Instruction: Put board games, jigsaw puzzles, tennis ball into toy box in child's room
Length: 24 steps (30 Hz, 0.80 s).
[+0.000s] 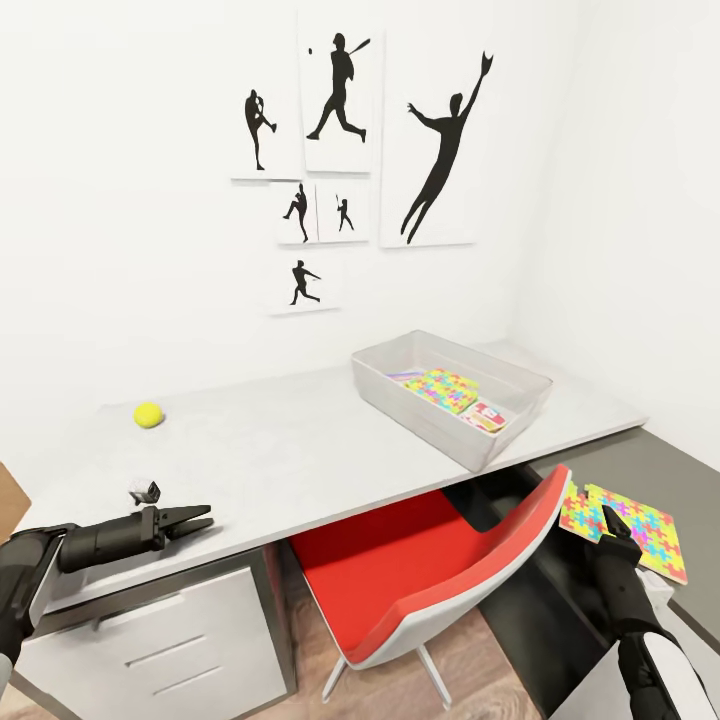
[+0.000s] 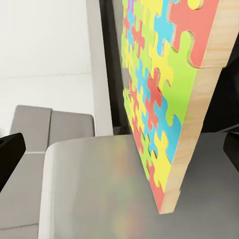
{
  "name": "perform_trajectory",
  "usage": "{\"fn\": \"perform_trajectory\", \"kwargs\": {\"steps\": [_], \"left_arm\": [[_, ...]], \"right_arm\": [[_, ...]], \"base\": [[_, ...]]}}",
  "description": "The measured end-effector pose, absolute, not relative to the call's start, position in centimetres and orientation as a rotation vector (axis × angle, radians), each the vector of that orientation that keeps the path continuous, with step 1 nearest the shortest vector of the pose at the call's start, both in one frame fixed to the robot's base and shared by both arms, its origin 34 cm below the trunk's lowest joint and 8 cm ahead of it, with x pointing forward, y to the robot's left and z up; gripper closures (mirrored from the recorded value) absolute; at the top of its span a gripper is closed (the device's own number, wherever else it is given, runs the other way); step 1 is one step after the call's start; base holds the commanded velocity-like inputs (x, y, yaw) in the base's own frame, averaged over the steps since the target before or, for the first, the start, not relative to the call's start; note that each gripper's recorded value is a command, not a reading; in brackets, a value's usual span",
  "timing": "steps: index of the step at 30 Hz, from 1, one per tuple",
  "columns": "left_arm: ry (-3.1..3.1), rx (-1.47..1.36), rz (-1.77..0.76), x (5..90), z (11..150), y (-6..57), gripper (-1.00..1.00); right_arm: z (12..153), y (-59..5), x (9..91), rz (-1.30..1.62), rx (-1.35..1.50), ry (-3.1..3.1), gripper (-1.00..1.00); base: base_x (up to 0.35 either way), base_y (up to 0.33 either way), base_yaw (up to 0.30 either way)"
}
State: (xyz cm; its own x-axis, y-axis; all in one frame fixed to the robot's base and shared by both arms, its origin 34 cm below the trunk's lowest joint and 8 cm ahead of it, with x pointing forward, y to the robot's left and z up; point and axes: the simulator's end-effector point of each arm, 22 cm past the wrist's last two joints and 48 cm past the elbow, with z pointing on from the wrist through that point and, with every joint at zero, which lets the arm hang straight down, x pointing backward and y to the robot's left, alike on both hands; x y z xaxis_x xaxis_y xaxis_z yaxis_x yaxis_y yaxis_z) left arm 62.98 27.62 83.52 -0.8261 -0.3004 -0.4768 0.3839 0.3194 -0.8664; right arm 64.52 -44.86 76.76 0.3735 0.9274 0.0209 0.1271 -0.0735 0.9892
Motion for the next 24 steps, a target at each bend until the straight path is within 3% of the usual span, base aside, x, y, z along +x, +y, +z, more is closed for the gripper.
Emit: {"fn": "perform_trajectory", "kwargs": {"steps": [24], "left_arm": [[2.015,0.074,-1.552,62.99,83.54,27.6,-1.0]], "right_arm": [[76.56,-44.87,64.48,0.885,1.506,0.996,-1.0]], "base": [[0.008,0.008,0.0]]}}
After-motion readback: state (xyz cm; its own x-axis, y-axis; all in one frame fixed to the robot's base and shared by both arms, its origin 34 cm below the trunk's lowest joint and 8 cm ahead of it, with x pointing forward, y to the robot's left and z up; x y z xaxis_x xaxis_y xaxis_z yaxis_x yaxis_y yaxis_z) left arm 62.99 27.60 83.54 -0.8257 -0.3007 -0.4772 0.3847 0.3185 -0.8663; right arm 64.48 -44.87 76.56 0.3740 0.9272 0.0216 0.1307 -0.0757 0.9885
